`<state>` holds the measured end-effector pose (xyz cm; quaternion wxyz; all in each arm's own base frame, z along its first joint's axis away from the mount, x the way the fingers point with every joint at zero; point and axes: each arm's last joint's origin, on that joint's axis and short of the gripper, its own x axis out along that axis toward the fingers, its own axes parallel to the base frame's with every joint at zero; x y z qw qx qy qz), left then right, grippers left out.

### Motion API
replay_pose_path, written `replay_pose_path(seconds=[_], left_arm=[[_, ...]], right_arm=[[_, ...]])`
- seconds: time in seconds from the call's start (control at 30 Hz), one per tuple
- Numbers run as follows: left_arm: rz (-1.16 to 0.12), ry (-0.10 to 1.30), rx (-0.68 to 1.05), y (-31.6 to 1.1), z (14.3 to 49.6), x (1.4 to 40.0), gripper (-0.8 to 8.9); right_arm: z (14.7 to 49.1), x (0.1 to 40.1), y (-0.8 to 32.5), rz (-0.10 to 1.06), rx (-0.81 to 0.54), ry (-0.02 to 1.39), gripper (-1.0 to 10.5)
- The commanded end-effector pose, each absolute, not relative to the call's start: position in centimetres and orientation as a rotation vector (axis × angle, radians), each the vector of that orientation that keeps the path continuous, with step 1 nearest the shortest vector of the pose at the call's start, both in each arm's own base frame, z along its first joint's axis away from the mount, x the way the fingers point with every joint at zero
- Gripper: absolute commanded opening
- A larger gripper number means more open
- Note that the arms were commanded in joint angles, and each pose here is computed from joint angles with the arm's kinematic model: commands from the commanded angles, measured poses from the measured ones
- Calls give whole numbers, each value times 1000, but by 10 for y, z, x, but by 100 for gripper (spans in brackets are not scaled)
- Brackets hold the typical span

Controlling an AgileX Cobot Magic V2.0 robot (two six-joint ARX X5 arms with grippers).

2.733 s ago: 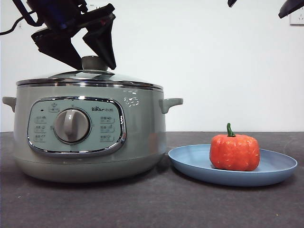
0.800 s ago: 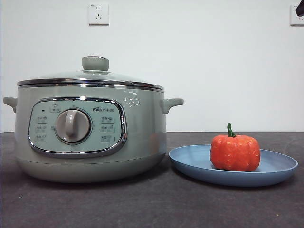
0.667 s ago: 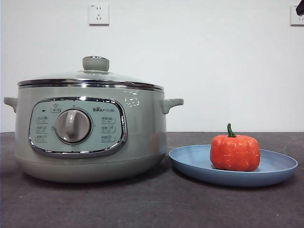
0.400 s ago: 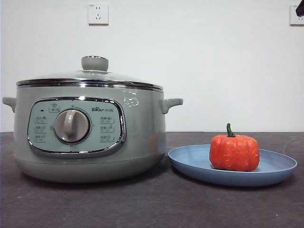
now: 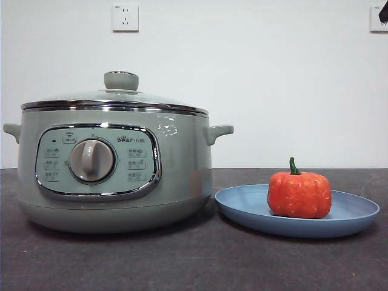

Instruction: Take the pumpkin out from the steamer,put the pumpkin in the blue plate,close the lid

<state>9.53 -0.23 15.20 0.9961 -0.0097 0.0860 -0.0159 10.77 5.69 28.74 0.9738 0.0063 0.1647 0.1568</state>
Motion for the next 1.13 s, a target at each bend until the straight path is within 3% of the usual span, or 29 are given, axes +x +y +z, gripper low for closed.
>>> replay_pose_path(seconds=[0.03, 0.7, 0.83, 0.97, 1.13], left_arm=[[-32, 186, -27, -2, 147, 96, -3], [-32, 186, -27, -2, 147, 96, -3], [-33, 186, -26, -2, 147, 96, -3], [-33, 186, -27, -2, 147, 96, -3], [-34, 186, -27, -2, 147, 96, -3]], right_arm=[[285, 108, 57, 315, 18, 341, -16], [285, 107, 57, 313, 15, 348, -16], [283, 103, 54, 331, -85, 351, -16], [279, 91, 42, 317, -135, 267, -16], [247, 88, 27, 311, -81, 127, -16]])
